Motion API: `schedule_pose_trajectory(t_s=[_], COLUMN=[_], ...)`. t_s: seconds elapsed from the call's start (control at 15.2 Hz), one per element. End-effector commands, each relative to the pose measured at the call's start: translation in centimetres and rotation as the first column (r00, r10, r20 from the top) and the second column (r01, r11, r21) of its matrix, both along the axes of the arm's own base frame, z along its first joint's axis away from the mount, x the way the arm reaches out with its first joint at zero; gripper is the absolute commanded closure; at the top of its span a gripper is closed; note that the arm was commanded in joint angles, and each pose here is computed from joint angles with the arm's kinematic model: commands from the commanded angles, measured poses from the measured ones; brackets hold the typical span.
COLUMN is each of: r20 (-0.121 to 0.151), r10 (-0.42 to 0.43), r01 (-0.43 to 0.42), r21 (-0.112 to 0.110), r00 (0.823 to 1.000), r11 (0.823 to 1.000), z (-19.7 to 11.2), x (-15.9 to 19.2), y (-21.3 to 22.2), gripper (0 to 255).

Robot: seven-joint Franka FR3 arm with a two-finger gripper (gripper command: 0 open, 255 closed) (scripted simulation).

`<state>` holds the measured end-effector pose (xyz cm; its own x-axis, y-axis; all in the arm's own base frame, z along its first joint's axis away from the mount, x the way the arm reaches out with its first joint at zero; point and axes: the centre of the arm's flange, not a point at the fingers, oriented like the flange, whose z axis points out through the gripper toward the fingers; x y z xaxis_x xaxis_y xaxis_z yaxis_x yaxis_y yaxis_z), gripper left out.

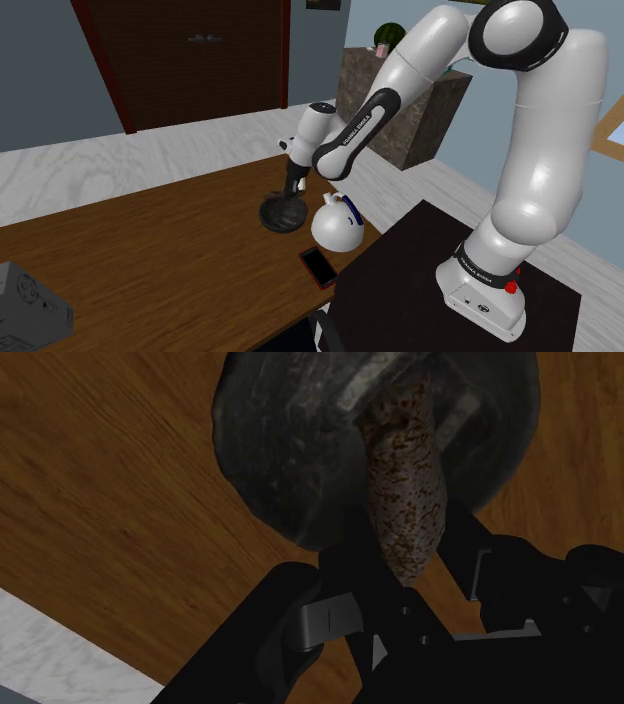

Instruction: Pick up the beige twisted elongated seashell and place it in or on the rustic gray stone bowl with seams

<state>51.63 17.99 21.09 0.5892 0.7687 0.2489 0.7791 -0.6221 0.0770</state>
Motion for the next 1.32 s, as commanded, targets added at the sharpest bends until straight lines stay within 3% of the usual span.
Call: schedule_pose_trajectory(t_s=[0.0, 0.59, 1.12, 1.19, 1.25], r20=[0.001, 0.001, 0.001, 0.001, 0.001], r10=[0.000, 0.000, 0.000, 0.000, 0.000], r01=[0.000, 0.000, 0.000, 0.000, 0.000], r21=[0.000, 0.000, 0.000, 0.000, 0.000], r00=[1.000, 1.000, 1.000, 1.000, 1.000], r11=[1.000, 1.000, 1.000, 1.000, 1.000], z=[-1.1, -5.9, -6.1, -6.1, -6.1], x=[0.1, 0.1, 0.1, 0.1, 0.1], y=[-0.2, -0.2, -0.2, -0.2, -0.2], gripper=[255, 255, 255, 0, 0])
